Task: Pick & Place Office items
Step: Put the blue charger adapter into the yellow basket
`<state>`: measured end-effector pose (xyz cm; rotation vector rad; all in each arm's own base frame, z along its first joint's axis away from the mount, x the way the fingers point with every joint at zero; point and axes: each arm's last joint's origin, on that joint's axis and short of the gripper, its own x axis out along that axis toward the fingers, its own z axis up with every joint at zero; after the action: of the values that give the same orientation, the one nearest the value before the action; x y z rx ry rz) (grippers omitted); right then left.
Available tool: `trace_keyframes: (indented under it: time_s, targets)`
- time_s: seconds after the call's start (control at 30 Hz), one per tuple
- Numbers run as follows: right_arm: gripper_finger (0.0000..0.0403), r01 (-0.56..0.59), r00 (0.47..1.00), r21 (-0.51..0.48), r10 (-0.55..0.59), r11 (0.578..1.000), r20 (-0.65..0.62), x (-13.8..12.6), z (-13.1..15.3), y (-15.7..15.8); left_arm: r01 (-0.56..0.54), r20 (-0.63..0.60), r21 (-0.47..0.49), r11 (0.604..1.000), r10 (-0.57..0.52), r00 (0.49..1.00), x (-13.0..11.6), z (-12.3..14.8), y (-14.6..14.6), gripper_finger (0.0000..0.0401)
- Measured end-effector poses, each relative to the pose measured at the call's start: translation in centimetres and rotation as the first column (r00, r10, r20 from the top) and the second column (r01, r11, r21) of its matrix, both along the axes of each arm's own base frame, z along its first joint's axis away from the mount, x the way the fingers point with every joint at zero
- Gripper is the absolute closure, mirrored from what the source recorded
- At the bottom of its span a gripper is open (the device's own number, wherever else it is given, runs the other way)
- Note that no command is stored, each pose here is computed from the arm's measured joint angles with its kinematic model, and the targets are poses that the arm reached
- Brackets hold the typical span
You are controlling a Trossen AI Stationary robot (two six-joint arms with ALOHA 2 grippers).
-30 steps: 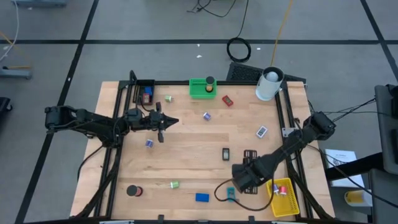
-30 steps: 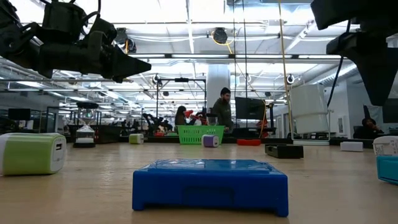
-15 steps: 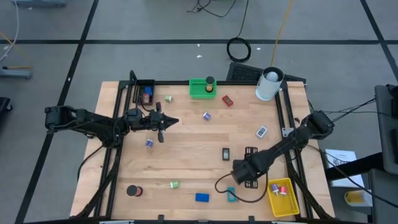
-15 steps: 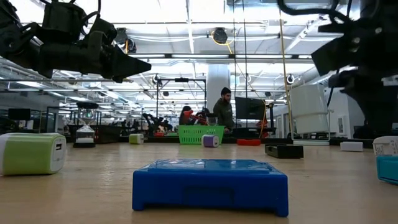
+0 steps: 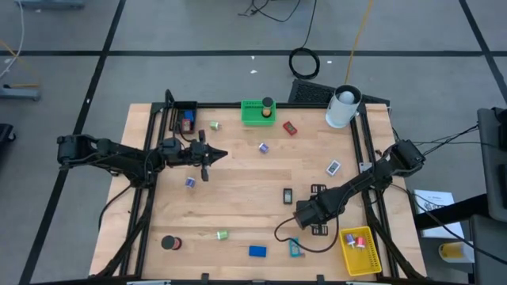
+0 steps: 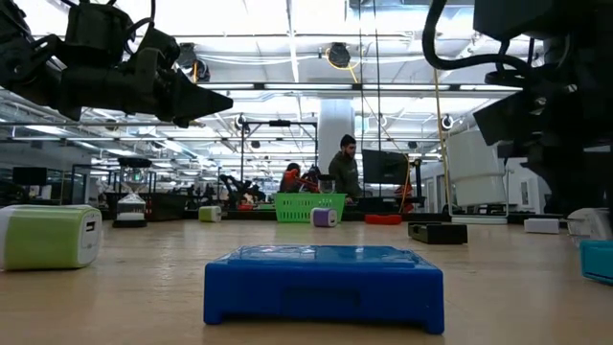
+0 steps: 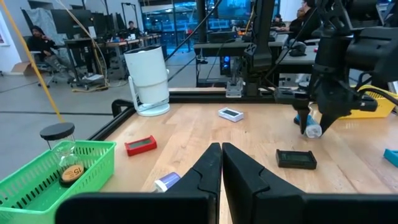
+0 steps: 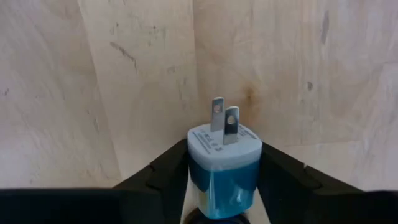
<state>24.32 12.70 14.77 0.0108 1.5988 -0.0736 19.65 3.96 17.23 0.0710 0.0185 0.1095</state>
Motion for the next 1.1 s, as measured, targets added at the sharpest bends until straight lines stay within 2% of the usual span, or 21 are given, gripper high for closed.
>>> trace_keyframes:
  time_s: [0.07,0.33,0.53,0.7,0.9,1.1]
  targets:
    - [0.0265,0.004,1.0,0.001,-0.004,1.0,0.001,0.0,0.1,0.0,0.0,0.0,0.0,1.0,0.0,1.0,0.0,0.0,0.0,0.038]
    - [0.026,0.073,0.997,0.089,-0.073,0.993,0.003,0.9,1.4,0.7,0.0,0.0,0.0,1.0,0.0,1.0,0.0,0.0,0.0,0.038]
    - [0.0264,0.102,0.995,0.181,-0.104,0.978,-0.001,1.9,4.0,2.2,0.0,0.0,0.0,1.0,0.0,1.0,0.0,0.0,0.0,0.038]
    - [0.0265,0.137,0.99,0.206,-0.138,0.969,-0.007,1.9,6.5,3.9,0.001,0.0,0.0,1.0,-0.001,1.0,0.0,0.0,0.0,0.038]
    - [0.0264,0.292,0.956,0.286,-0.266,0.913,-0.126,0.4,7.6,7.0,0.0,0.0,0.0,1.0,0.0,1.0,0.0,0.0,0.0,0.038]
    - [0.0264,0.438,0.889,0.254,-0.372,0.862,-0.268,-2.3,7.9,9.4,0.001,0.0,0.0,1.0,-0.001,1.0,0.0,0.0,0.0,0.038]
